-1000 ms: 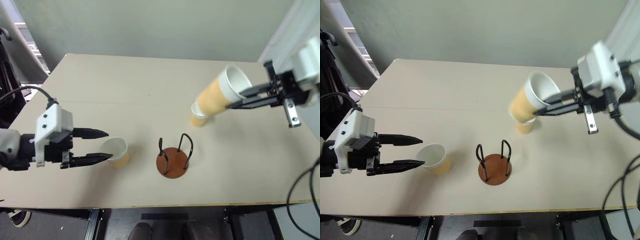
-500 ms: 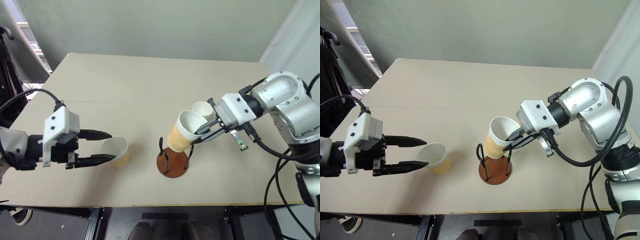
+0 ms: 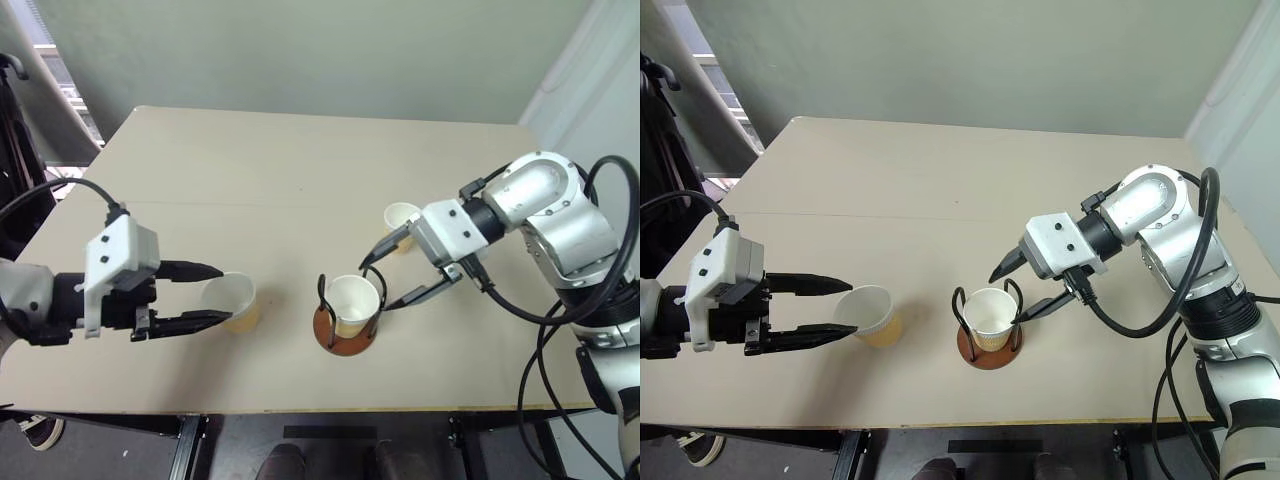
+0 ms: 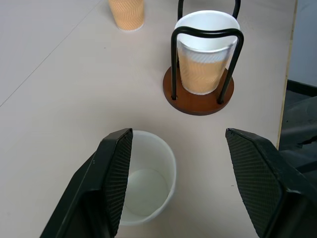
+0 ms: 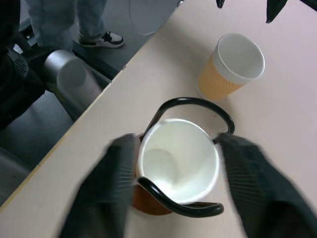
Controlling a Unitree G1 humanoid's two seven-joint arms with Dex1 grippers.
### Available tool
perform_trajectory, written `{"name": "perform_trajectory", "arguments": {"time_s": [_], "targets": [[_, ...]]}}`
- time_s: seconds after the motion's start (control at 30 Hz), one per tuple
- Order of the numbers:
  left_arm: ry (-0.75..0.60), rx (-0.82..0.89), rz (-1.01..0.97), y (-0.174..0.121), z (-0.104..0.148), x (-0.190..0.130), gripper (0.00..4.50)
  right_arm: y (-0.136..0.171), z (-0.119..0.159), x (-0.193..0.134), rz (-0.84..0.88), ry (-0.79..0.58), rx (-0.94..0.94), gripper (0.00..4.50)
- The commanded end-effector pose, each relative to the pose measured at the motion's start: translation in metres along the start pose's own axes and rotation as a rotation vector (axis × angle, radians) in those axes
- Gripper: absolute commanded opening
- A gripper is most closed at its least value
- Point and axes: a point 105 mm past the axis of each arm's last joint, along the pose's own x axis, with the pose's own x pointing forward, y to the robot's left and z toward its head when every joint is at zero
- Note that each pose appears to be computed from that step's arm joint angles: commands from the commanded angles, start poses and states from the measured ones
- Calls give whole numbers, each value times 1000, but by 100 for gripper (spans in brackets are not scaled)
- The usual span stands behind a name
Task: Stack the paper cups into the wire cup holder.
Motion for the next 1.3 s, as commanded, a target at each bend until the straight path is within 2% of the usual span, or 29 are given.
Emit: {"name": "perform_trajectory", "arguments": {"time_s": [0.03,0.13,0.3,0.73,0.8,1.07,1.13,1.3], "targets": [[-9,36,19,1,8,-3,322,-31,-5,-19,-177,18,8,425],[-9,38,20,2,8,-3,322,-69,-46,-43,-399,162,68,425],[-11,38,21,1,8,-3,322,-67,-104,-61,-414,311,186,425],[-12,34,28,-2,10,-6,322,-53,-154,-50,-356,460,250,425],[-11,34,30,-2,10,-6,322,-50,-157,-46,-336,467,248,367],[-18,23,32,-3,9,-5,322,-53,-158,-48,-350,483,231,63],[-21,6,31,-3,6,-4,322,-54,-153,-52,-354,459,227,2],[-18,-48,31,-6,-7,-1,322,-59,-122,-70,-344,348,188,2]]}}
